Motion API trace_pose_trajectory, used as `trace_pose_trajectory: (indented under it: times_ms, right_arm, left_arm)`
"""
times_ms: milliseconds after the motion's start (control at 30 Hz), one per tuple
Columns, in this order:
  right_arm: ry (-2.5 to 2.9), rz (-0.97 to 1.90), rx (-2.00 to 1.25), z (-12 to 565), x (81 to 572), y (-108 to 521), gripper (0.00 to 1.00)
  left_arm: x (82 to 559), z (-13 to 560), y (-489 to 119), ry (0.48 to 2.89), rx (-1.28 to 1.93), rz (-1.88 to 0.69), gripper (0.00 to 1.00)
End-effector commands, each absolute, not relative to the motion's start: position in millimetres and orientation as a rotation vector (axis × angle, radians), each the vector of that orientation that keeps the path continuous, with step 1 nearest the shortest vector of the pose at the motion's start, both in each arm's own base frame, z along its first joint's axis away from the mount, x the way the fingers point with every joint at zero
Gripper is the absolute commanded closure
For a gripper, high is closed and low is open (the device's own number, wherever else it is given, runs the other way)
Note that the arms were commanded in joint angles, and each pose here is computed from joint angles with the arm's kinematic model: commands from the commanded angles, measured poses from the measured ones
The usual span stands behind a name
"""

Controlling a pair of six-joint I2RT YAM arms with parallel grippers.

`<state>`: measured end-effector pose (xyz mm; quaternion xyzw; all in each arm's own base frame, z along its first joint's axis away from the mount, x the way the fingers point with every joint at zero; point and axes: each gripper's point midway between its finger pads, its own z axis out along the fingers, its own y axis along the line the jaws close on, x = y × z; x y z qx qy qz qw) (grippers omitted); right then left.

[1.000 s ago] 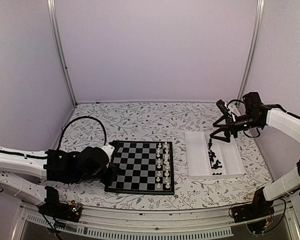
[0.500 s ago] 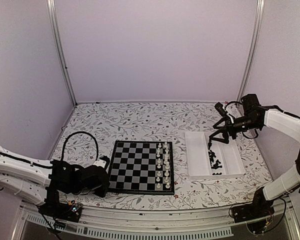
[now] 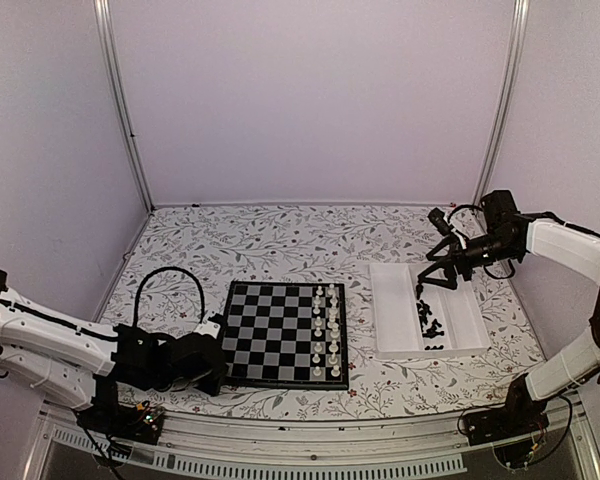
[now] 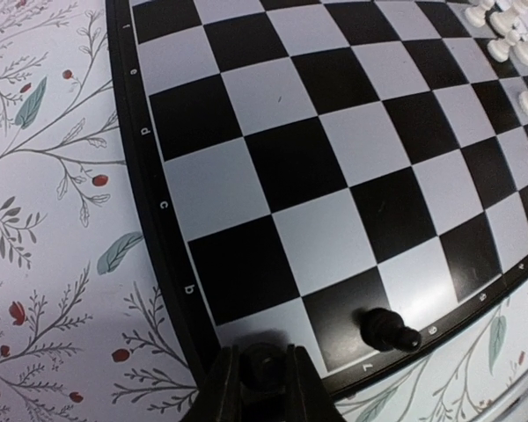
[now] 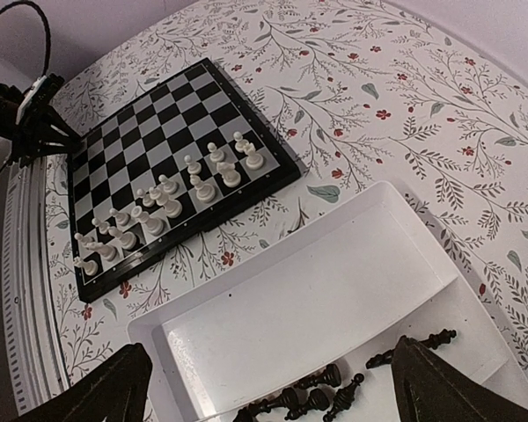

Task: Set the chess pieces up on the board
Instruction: Place the chess piece on the chessboard, then pick up the chess piece from the storage box.

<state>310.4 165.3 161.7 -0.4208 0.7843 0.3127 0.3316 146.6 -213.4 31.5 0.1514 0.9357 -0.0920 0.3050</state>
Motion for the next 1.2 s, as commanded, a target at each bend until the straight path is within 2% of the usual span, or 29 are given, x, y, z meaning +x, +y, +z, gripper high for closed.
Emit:
trace_pose_trajectory:
  times_ms: [0, 167, 333, 500, 633, 767, 900, 1000, 1067, 1100, 1167]
  right_arm:
    - [2.057, 0.823, -1.105, 155, 311, 165, 0.01]
    - [2.06, 0.827, -1.108, 154, 310, 166, 0.01]
    - [2.064, 0.834, -1.11, 153, 310, 166, 0.01]
    - [2.057, 0.84, -1.114, 155, 309, 167, 0.01]
    - [2.028, 0.844, -1.108, 168, 311, 169, 0.01]
    - [2.01, 0.698, -1.068, 187, 329, 160, 0.01]
    - [2.025, 0.304, -0.855, 216, 372, 117, 0.01]
    - [1.979, 0.229, -0.75, 232, 382, 94, 0.01]
    - [1.973, 0.277, -0.801, 229, 375, 101, 0.01]
    - [1.987, 0.32, -0.854, 221, 370, 107, 0.02]
    - [2.015, 0.411, -0.979, 203, 357, 118, 0.14]
  left_arm:
    - [148, 26, -216, 2.482, 0.408, -0.258, 0.87]
    - [144, 23, -214, 2.501, 0.396, -0.268, 0.8]
    - [144, 26, -211, 2.507, 0.385, -0.248, 0.62]
    - [148, 40, -212, 2.488, 0.391, -0.227, 0.53]
    - [162, 86, -210, 2.404, 0.389, -0.155, 0.46]
    - [180, 147, -208, 2.275, 0.371, -0.128, 0.38]
    - [200, 198, -220, 2.138, 0.432, -0.18, 0.35]
    - [225, 227, -236, 2.029, 0.461, -0.23, 0.33]
    - [242, 244, -251, 1.97, 0.452, -0.288, 0.33]
    - [249, 249, -261, 1.947, 0.458, -0.321, 0.34]
    - [262, 258, -283, 1.894, 0.482, -0.375, 0.34]
